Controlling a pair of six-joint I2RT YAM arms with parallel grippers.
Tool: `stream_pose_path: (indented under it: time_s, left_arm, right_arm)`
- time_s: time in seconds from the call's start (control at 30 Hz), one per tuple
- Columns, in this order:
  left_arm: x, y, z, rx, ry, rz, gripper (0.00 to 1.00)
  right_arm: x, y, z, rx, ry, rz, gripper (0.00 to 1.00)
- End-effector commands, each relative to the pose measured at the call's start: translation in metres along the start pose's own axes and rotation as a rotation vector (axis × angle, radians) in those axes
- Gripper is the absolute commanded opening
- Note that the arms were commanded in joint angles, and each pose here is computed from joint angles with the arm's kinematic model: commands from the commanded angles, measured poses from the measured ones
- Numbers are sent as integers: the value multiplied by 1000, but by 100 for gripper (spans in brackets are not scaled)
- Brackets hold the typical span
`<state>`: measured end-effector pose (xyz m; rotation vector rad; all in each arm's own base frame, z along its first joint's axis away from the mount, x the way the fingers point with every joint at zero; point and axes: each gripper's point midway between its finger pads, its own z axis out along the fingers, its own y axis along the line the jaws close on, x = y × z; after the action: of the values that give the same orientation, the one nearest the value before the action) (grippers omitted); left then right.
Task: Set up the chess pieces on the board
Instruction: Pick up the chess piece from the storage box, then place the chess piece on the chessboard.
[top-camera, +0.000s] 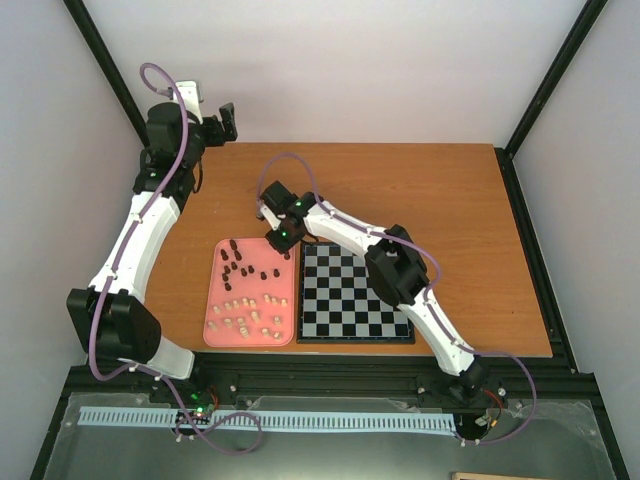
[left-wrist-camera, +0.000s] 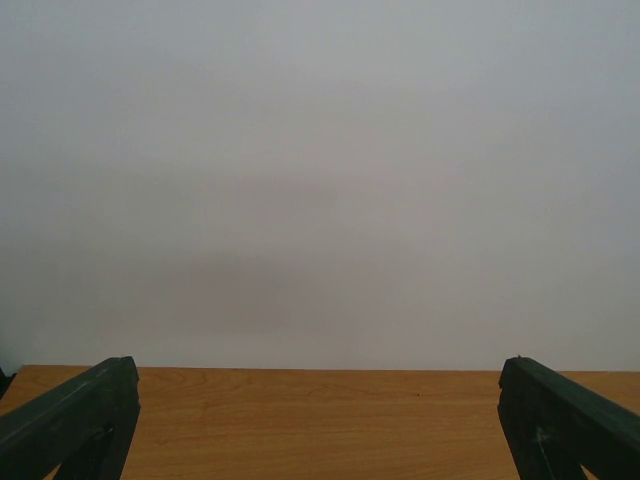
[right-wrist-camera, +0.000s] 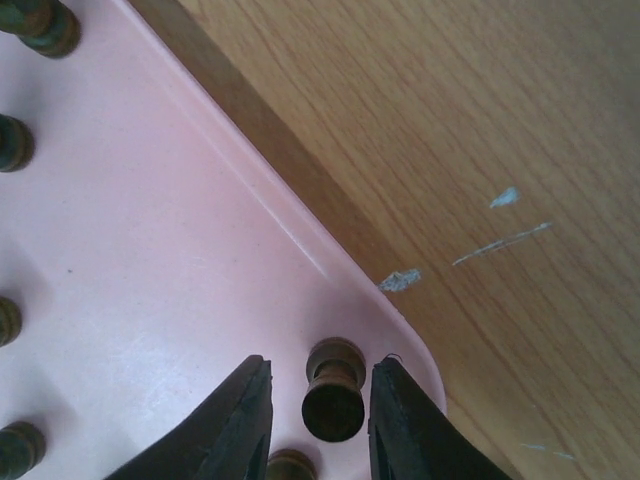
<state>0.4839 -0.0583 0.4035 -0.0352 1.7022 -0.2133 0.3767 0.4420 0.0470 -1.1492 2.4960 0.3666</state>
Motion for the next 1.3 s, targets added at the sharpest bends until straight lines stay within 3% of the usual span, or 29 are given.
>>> stream_pose_path:
  time_s: [0.0,0.37,0.7,0.87,1.07,1.27]
  left_arm:
    - [-21,-4,-5,6,-60,5,100]
    - [-20,-3,-5,4,-59,5,100]
    - [-21,-3,-7,3,-62,8,100]
    - [-22,-4,-8,4,-65,10,100]
    - [-23,-3,-9,-2,-65,10,100]
    - [-21,-5,-5,15,-61,4,100]
  right_arm:
    - [-3,6,6,-14,5,-13,26]
    - [-16,5,-12,-5,-46,-19,8]
    - [-33,-10,-80,108,-157,-18,7]
    - [2,-56,-104,234,-111,72,7]
    - [85,-122,-121,311,-32,280,7]
    - [137,-158,-138,375,-3,414,7]
